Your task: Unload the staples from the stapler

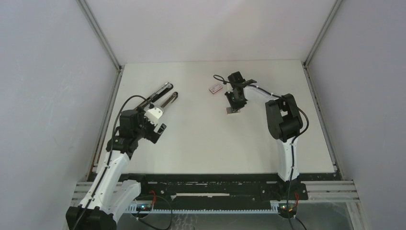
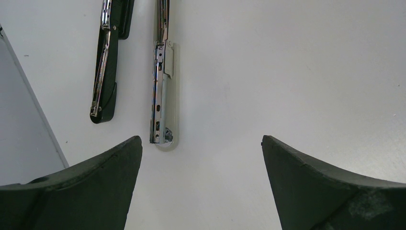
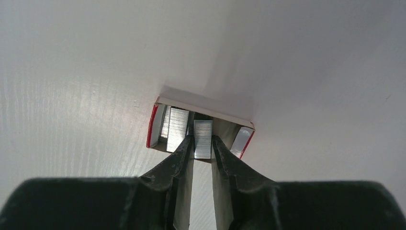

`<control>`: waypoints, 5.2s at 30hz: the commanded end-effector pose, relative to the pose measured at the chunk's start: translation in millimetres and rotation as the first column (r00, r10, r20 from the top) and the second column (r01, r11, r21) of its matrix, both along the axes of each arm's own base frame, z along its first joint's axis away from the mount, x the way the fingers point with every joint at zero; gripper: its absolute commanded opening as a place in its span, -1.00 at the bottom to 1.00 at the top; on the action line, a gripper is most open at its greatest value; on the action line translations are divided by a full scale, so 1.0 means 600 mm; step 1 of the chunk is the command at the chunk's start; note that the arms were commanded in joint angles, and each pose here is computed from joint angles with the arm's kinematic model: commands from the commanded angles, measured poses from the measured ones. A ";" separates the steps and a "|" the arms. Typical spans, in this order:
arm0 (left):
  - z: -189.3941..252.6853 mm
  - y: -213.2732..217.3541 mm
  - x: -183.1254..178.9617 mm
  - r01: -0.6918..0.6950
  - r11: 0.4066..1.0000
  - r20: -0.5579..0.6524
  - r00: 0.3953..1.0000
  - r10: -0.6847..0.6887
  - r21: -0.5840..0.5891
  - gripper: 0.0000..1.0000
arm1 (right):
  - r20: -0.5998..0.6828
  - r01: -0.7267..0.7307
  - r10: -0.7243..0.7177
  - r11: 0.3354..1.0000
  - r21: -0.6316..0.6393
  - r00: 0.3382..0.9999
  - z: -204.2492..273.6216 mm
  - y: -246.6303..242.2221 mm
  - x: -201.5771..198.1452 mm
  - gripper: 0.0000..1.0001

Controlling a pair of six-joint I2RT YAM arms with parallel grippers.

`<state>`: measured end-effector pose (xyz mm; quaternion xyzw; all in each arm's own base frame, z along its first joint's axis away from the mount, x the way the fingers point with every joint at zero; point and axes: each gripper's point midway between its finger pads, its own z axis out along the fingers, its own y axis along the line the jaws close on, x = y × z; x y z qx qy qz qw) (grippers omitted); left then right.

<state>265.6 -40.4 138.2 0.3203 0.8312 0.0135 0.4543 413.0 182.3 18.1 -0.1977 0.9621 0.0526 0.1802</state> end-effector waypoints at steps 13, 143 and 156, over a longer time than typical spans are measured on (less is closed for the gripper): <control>-0.006 0.004 0.005 -0.002 1.000 0.017 1.000 0.002 0.013 0.99 | 0.088 0.013 -0.015 1.000 0.020 0.996 0.056 0.010 0.025 -0.49; 0.138 -0.090 0.162 0.098 0.989 0.012 0.995 -0.098 -0.113 0.99 | 0.285 0.061 -0.076 0.996 0.059 0.956 0.198 -0.034 0.103 0.45; 0.118 -0.292 0.385 0.120 0.987 -0.039 0.992 -0.116 0.106 0.99 | 0.203 0.221 -0.236 0.971 0.091 0.950 0.216 -0.182 0.094 0.58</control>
